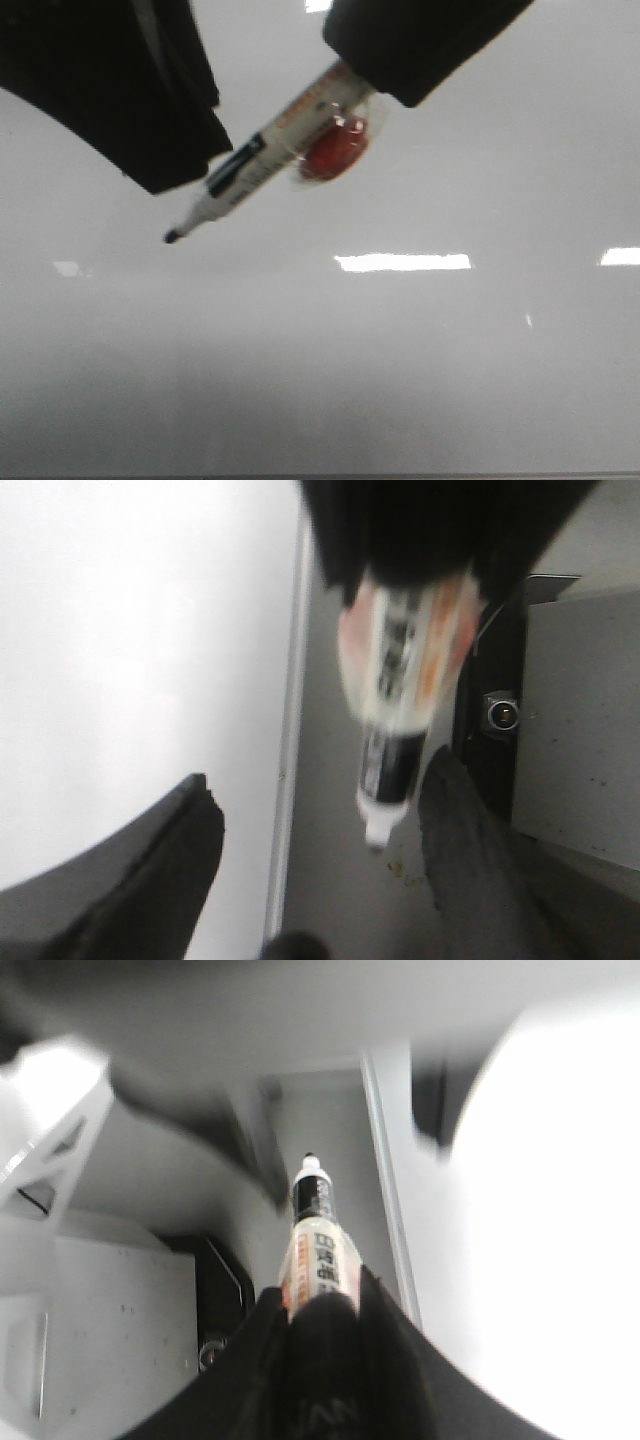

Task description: Write number 6 on whiteboard

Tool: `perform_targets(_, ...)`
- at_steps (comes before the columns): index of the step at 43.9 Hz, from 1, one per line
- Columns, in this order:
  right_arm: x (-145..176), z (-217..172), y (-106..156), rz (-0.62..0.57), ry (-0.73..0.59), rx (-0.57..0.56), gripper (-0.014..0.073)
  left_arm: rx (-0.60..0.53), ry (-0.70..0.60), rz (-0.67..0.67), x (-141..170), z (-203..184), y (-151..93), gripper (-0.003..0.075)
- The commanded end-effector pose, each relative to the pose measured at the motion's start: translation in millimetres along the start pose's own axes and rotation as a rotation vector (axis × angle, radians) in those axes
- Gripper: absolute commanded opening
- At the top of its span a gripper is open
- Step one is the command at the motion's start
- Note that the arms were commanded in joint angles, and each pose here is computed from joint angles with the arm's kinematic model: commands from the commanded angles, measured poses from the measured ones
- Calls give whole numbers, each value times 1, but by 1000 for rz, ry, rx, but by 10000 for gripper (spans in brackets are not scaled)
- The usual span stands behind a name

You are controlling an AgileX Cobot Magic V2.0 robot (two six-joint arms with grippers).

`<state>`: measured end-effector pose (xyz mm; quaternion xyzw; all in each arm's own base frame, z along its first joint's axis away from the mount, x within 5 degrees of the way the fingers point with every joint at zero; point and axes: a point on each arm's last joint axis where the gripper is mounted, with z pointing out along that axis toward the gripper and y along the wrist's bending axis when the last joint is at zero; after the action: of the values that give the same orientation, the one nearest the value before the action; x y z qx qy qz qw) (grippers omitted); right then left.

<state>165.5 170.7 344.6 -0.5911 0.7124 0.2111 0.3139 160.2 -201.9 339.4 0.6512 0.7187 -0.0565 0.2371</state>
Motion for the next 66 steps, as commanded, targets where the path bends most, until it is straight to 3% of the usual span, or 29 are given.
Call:
perform_targets(1,-9,-23,-4,57,27,89,-106,-104,-105,-71,3,-40,3,461)
perform_targets(10,-3,-56,-16,262,173,283,-106,-194,-189,-252,38,-76,8,461)
perform_targets(15,10,-74,-22,410,97,391,-106,-211,-254,-357,63,-87,4,461)
perform_targets(20,29,-92,-24,577,-75,527,-106,-203,-348,-429,84,-93,-9,461)
perform_targets(25,45,-95,-13,664,-273,576,-106,-244,-430,-509,98,-96,-16,461)
perform_targets(32,72,-80,-1,678,-417,644,-106,-324,-514,-593,105,-97,-14,461)
perform_targets(45,74,-74,-22,688,-594,772,-106,-374,-557,-603,104,-100,-9,461)
perform_targets(53,68,-69,-42,689,-619,818,-106,-374,-557,-603,104,-100,-9,461)
perform_targets(66,64,-55,-80,736,-550,836,-106,-374,-557,-603,104,-100,-9,461)
